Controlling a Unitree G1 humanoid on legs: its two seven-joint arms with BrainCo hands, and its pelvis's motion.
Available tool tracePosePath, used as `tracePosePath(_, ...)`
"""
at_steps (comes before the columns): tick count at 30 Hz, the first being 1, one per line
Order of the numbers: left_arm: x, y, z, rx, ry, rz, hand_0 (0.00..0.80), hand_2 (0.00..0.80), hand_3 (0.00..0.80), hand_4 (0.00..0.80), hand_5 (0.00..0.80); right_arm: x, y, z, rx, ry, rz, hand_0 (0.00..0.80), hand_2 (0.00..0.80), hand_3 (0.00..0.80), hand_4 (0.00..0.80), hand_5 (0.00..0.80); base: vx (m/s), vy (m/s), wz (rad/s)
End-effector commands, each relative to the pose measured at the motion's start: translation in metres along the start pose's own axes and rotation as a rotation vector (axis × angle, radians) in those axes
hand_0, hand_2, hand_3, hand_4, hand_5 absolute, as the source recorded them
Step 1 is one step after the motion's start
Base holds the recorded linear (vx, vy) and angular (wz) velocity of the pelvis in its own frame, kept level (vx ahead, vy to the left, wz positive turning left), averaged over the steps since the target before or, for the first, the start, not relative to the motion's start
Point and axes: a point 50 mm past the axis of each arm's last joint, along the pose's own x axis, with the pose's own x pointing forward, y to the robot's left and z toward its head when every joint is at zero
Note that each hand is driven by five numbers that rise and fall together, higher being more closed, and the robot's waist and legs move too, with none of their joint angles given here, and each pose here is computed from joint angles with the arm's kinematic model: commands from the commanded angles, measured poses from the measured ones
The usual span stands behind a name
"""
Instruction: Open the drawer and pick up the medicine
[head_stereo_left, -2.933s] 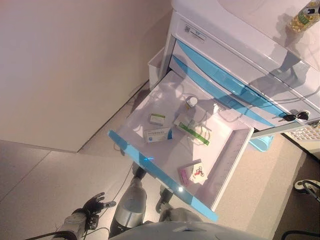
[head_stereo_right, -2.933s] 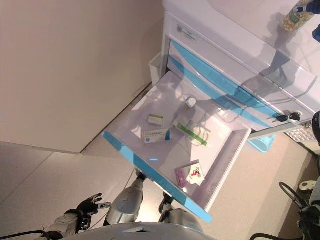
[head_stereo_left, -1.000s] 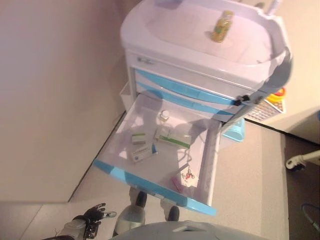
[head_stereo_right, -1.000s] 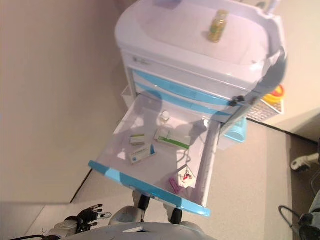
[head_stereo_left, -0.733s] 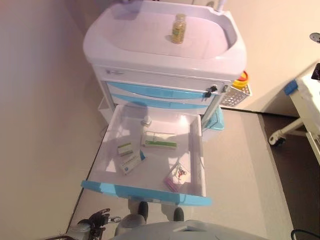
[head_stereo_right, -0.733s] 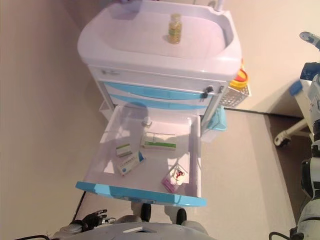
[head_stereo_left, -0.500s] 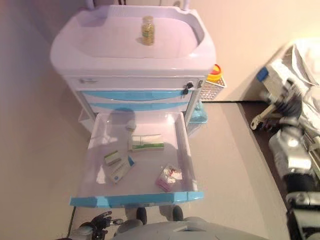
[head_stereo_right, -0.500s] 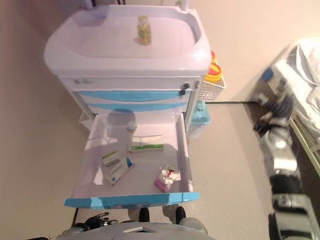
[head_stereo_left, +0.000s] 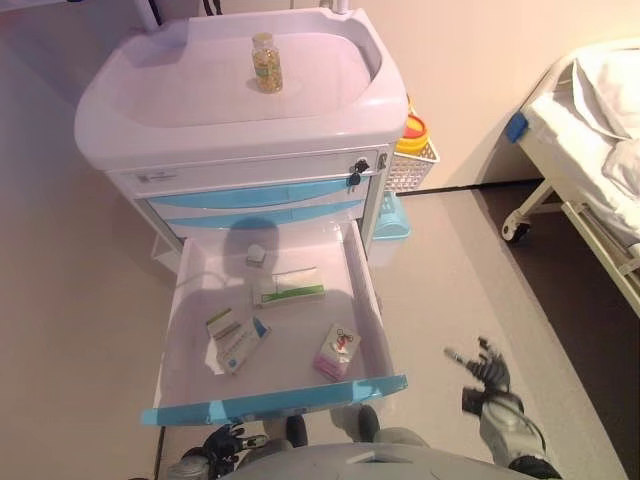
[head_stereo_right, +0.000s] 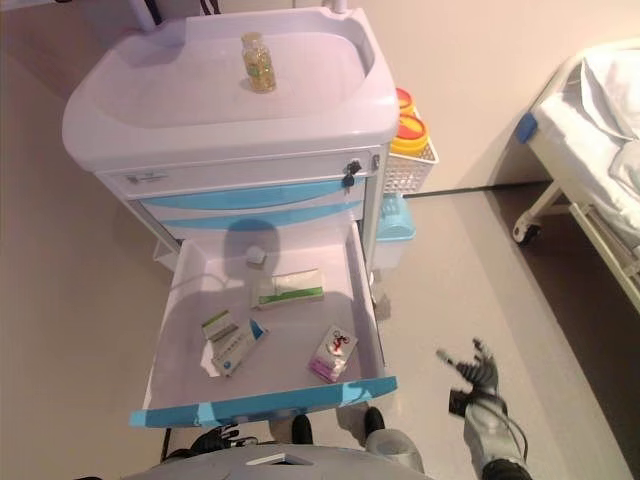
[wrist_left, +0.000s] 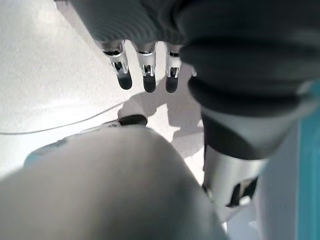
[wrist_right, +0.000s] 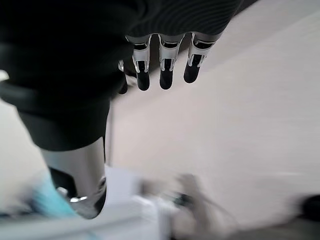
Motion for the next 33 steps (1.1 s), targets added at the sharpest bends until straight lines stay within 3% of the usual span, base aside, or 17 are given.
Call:
tracePosePath(1, 0.002, 0.006, 0.023, 0.061, -0.102, 0.010, 0.000, 0.000, 0.000, 0.000, 0.000, 0.005, 0.008, 0.019, -0.061, -0.109, 0.063, 0.000, 0.000, 0.000, 0.000, 0.000, -0.005, 0.030, 0.18)
tracePosePath(11, -0.007, 0.001, 0.135, 0.278, -0.454, 0.015, 0.000, 0.000, 0.000, 0.000, 0.000, 0.020, -0.009, 0.069, -0.169, -0.291, 0.041, 0.000, 0.000, 0.000, 0.000, 0.000, -0.144, 0.034, 0.02)
tracePosePath(23, -0.041, 0.025, 0.230, 0.484, -0.641, 0.161, 0.000, 0.000, 0.000, 0.000, 0.000, 0.017, -0.019, 0.100, -0.134, -0.407, 0.044, 0.000, 0.000, 0.000, 0.000, 0.000, 0.005, 0.031, -0.09)
tracePosePath(29, -0.078, 0.074, 0.297, 0.481, -0.683, 0.359, 0.000, 0.000, 0.000, 0.000, 0.000, 0.014, -0.023, 0.097, -0.171, -0.414, 0.057, 0.000, 0.000, 0.000, 0.000, 0.000, 0.067, 0.122, -0.24)
tracePosePath(33, -0.120, 0.117, 0.341, 0.410, -0.683, 0.509, 0.000, 0.000, 0.000, 0.000, 0.000, 0.012, -0.025, 0.099, -0.212, -0.434, 0.067, 0.000, 0.000, 0.000, 0.000, 0.000, 0.054, 0.122, -0.24)
